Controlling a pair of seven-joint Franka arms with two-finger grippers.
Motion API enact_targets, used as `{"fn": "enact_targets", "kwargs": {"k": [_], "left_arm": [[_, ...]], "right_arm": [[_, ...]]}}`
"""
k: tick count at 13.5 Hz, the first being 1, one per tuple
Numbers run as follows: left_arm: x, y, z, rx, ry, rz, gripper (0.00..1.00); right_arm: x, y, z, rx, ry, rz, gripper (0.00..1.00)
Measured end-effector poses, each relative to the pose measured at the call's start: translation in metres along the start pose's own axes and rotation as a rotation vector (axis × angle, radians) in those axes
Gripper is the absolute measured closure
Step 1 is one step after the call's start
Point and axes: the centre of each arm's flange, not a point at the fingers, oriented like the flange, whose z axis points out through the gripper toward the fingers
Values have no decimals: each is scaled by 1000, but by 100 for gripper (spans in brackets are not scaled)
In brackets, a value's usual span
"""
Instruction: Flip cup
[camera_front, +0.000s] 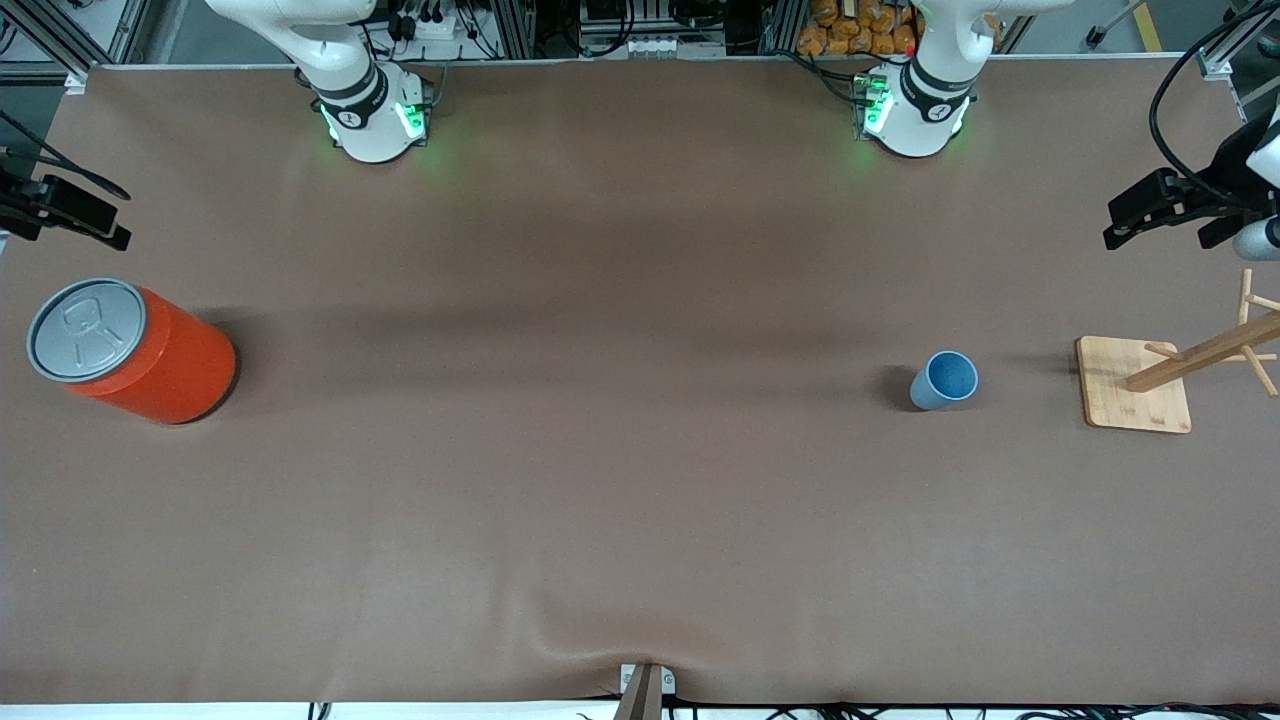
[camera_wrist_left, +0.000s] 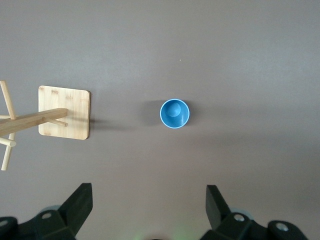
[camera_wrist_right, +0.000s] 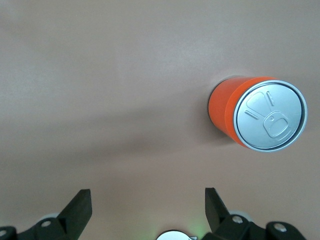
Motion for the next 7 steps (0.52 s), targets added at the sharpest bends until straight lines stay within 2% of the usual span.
{"fn": "enact_targets", "kwargs": {"k": [7], "left_arm": [[1,0,2,0,-6,-1,0]], "right_arm": [[0,0,0,0,0,0,0]]}}
